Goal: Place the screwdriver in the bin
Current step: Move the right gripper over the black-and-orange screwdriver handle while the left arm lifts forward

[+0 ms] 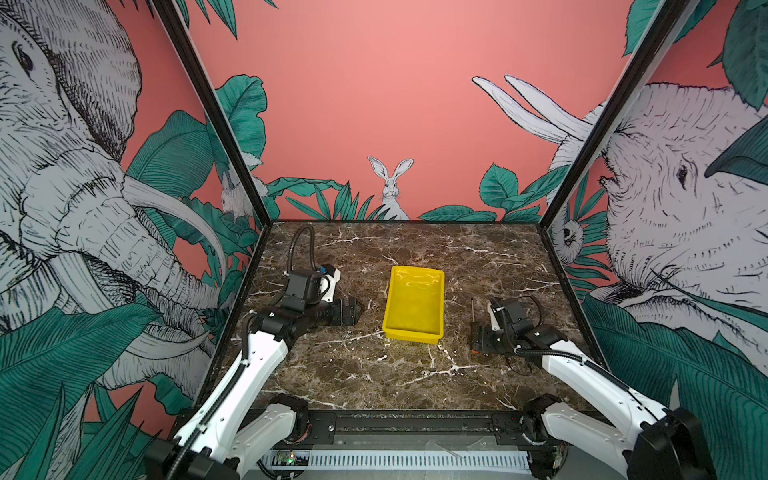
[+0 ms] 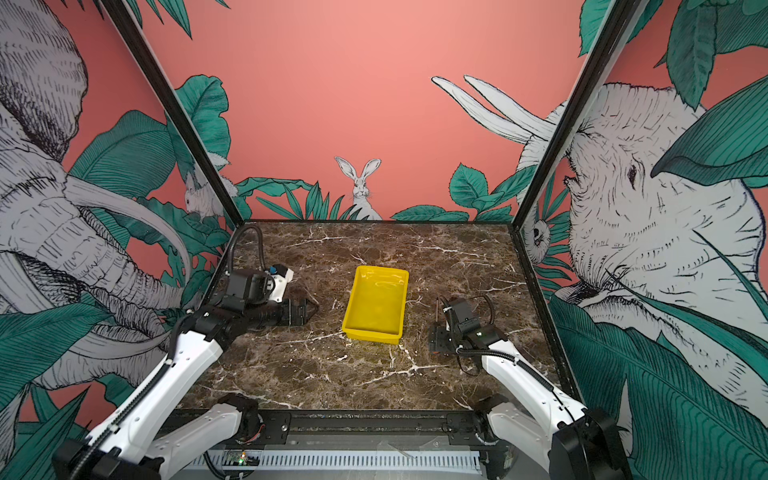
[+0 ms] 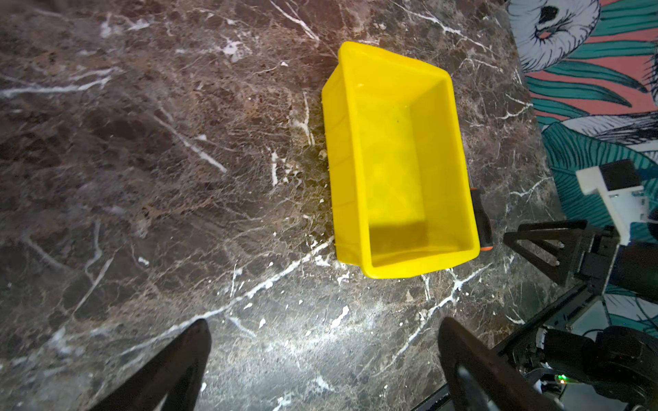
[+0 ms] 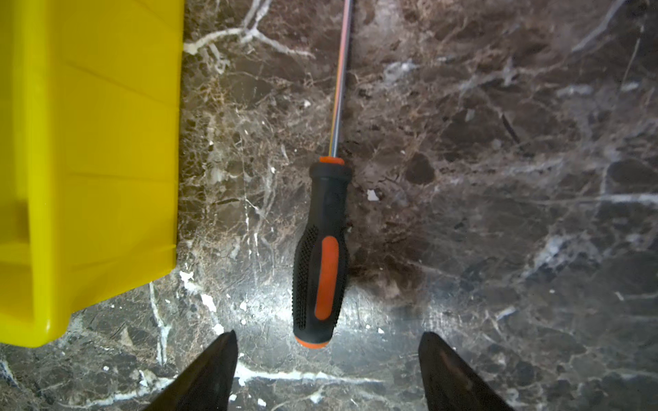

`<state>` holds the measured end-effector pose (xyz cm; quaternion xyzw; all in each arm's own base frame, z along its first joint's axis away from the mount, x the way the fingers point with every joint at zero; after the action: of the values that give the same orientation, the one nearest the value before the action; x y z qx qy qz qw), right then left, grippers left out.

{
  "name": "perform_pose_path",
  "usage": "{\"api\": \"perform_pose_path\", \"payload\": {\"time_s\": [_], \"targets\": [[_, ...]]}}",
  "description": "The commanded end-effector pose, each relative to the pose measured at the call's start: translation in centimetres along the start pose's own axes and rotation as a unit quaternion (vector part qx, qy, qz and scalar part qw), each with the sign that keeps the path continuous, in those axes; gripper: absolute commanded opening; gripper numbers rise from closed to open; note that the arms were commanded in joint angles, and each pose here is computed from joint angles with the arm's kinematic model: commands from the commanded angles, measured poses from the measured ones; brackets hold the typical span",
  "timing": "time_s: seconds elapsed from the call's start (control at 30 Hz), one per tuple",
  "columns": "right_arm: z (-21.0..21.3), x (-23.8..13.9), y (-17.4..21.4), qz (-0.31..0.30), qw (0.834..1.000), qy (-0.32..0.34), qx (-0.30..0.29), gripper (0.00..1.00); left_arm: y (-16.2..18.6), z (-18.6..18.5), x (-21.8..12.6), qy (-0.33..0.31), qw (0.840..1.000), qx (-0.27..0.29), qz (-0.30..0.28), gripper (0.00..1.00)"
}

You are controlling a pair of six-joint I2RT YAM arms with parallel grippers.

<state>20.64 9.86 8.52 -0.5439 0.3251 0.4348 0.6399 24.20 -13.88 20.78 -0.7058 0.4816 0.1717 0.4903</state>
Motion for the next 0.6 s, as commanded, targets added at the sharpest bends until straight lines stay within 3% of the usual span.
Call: {"api": "perform_pose_path", "payload": {"time_s": [0.0,0.3,0.57], "targets": [[0.5,-0.1,-0.9,-0.027,0.999,-0.003,0.032,0.78,-2.3,-1.5,0.1,0.009,0.998,0.056,-0.002,1.0],[0.5,1.2,-1.3,-0.016,0.999,0.027,0.033,0.7,-7.2,-2.7,0.8,-0.002,0.995,0.101,-0.021,1.0],[0.5,2.2,-1.6,0.004,0.998,0.049,0.028,0.65,-7.8,-2.9,3.6,0.025,0.995,0.093,-0.017,1.0]]}}
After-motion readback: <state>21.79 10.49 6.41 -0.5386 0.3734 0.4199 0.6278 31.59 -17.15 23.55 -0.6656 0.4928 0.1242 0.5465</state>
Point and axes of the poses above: each gripper's point midway between its finger pads, its own x axis out along the fingers, its own z axis along the line the jaws close on, y = z × x, the point moved 2 cm from there along -x, back along the fingers, and after that the axes turned 5 degrees about -x, right-handed, at the moved point
